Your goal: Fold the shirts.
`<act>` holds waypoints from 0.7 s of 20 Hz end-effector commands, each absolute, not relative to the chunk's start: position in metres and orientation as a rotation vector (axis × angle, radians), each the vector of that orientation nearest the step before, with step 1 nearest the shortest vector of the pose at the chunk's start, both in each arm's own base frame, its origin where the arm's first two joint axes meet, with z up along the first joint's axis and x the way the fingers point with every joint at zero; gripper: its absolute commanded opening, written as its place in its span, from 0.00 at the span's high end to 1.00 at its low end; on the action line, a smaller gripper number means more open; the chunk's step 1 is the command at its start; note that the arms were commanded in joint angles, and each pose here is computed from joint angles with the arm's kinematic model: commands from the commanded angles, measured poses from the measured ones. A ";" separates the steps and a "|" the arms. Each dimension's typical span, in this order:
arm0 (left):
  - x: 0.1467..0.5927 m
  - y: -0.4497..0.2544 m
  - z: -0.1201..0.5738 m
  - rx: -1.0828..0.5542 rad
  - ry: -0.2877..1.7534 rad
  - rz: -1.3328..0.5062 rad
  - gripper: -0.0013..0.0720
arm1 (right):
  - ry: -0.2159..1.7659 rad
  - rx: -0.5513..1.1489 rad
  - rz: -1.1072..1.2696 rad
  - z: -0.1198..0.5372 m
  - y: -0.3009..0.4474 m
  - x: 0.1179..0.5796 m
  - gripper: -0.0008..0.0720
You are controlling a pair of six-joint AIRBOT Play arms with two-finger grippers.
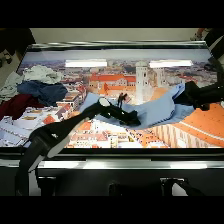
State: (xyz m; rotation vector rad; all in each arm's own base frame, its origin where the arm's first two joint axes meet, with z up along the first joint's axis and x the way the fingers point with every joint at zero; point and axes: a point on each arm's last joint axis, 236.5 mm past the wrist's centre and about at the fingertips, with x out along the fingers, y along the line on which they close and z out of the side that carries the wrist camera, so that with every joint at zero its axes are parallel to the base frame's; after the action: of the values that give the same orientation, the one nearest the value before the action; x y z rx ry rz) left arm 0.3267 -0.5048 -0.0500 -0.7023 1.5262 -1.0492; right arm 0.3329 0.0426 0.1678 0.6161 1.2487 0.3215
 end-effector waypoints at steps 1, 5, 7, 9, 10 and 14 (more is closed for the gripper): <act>0.277 -0.557 -0.059 -0.794 1.573 -1.114 0.93 | 1.188 0.592 0.317 0.195 0.049 0.312 0.93; 0.312 -0.519 -0.049 -0.648 1.483 -1.117 0.94 | 1.177 0.575 0.384 0.193 0.059 0.322 0.93; 0.348 -0.460 -0.033 -0.473 1.435 -1.062 0.94 | 1.229 0.531 0.472 0.180 0.086 0.328 0.93; 0.388 -0.376 -0.014 -0.260 1.380 -0.939 0.94 | 1.289 0.483 0.564 0.162 0.122 0.334 0.93; 0.406 -0.324 -0.002 -0.159 1.359 -0.849 0.94 | 1.296 0.467 0.597 0.152 0.142 0.341 0.93; 0.449 -0.145 0.065 -0.073 1.257 -0.475 0.94 | 1.266 0.469 0.677 0.107 0.217 0.386 0.93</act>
State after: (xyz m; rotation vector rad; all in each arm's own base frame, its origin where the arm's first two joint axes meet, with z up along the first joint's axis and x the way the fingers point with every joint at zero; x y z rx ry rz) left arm 0.4296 -0.2780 0.0306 -0.1794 1.2891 -0.7791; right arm 0.3580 0.1644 0.1350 0.4682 1.3001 0.6216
